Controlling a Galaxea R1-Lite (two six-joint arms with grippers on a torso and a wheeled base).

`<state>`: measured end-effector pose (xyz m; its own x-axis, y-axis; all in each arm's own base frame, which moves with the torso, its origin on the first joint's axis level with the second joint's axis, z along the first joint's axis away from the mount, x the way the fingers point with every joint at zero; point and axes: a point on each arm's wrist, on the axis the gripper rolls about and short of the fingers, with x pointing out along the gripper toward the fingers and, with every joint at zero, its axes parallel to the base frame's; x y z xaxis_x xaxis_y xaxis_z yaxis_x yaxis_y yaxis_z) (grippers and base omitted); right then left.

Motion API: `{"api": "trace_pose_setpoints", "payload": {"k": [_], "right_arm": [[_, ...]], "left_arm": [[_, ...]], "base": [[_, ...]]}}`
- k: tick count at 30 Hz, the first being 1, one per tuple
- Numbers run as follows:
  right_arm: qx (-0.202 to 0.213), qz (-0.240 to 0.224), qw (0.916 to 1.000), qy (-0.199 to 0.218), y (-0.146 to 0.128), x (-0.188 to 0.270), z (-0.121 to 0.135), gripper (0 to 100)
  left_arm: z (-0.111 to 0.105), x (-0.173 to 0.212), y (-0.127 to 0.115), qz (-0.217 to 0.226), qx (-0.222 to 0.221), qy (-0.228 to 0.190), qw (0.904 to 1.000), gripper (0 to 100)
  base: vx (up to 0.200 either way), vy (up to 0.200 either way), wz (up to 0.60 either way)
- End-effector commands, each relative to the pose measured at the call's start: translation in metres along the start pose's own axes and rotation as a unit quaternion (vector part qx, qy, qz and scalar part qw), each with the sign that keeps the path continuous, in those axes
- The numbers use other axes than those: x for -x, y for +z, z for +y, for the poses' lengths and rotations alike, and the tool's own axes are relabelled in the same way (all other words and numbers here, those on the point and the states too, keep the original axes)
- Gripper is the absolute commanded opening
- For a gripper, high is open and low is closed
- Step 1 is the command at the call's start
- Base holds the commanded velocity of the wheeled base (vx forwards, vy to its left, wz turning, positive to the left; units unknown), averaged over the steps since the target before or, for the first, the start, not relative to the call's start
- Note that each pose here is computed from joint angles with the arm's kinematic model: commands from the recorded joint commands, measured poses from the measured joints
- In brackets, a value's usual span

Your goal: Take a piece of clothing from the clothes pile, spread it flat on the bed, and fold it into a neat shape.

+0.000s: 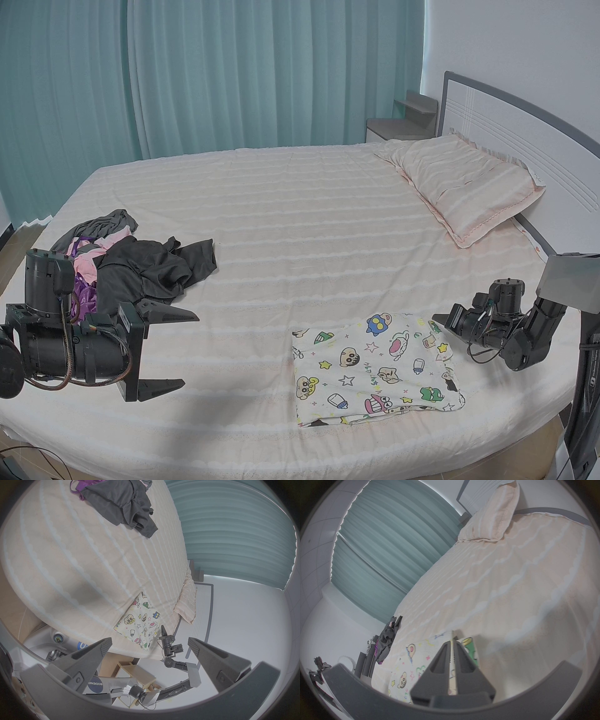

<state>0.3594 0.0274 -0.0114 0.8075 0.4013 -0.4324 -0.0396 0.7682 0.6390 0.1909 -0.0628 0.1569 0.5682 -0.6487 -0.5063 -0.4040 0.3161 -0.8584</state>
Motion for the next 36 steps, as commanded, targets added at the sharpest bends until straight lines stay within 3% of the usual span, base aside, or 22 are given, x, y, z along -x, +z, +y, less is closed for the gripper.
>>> {"api": "trace_pose_setpoints", "payload": {"k": [1, 21, 32, 36], "right_arm": [[0.009, -0.001, 0.9999, 0.014, 0.000, 0.002, 0.012, 100], [0.015, 0.031, 0.9987, 0.038, -0.016, -0.016, 0.016, 100], [0.026, -0.047, 0.9980, 0.034, 0.013, -0.010, 0.013, 100], [0.029, -0.040, 0.9982, 0.033, 0.005, -0.011, 0.019, 100]], "left_arm": [[0.000, 0.000, 0.000, 0.000, 0.001, 0.000, 1.0000, 100], [0.002, -0.004, 0.002, 0.003, 0.004, 0.007, 1.0000, 100], [0.002, -0.004, 0.002, 0.002, 0.004, 0.007, 1.0000, 100], [0.002, -0.004, 0.002, 0.002, 0.004, 0.007, 1.0000, 100]], "base": [[0.000, 0.000, 0.00], [0.000, 0.000, 0.00], [0.000, 0.000, 0.00], [0.000, 0.000, 0.00]]}}
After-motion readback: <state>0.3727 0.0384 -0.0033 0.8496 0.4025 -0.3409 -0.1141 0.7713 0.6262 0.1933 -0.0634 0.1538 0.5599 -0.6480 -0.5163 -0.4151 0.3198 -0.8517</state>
